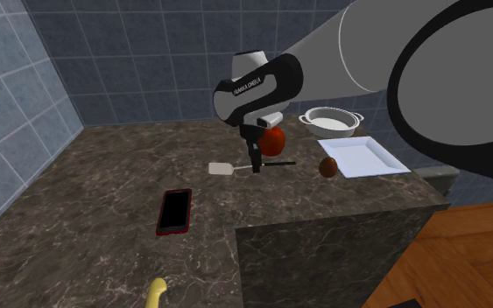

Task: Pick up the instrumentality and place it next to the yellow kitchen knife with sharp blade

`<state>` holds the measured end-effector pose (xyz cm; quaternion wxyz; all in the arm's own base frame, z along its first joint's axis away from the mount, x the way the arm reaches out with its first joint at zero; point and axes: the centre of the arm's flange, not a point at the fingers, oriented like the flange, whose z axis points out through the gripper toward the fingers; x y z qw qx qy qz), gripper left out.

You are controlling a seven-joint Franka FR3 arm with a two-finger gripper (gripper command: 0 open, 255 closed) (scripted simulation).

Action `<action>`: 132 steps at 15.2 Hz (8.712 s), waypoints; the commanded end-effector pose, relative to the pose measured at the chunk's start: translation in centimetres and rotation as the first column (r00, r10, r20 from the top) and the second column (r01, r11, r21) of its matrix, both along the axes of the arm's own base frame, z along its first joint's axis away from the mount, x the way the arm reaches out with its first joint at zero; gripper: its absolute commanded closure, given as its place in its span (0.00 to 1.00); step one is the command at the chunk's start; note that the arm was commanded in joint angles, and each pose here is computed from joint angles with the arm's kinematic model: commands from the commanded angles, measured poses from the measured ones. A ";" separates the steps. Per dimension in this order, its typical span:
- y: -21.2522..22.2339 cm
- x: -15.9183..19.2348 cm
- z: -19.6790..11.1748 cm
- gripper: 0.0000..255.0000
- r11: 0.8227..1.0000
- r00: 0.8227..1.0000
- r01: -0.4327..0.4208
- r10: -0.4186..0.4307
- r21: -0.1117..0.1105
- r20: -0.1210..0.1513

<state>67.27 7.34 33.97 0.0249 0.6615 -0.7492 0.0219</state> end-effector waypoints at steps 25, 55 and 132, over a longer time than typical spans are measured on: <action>0.0 0.0 4.6 1.00 1.000 1.000 0.000 0.000 0.000 0.001; 18.4 -24.2 8.3 1.00 1.000 1.000 0.000 0.000 0.000 0.001; 49.3 -64.5 6.1 0.00 1.000 1.000 0.000 0.000 0.000 0.001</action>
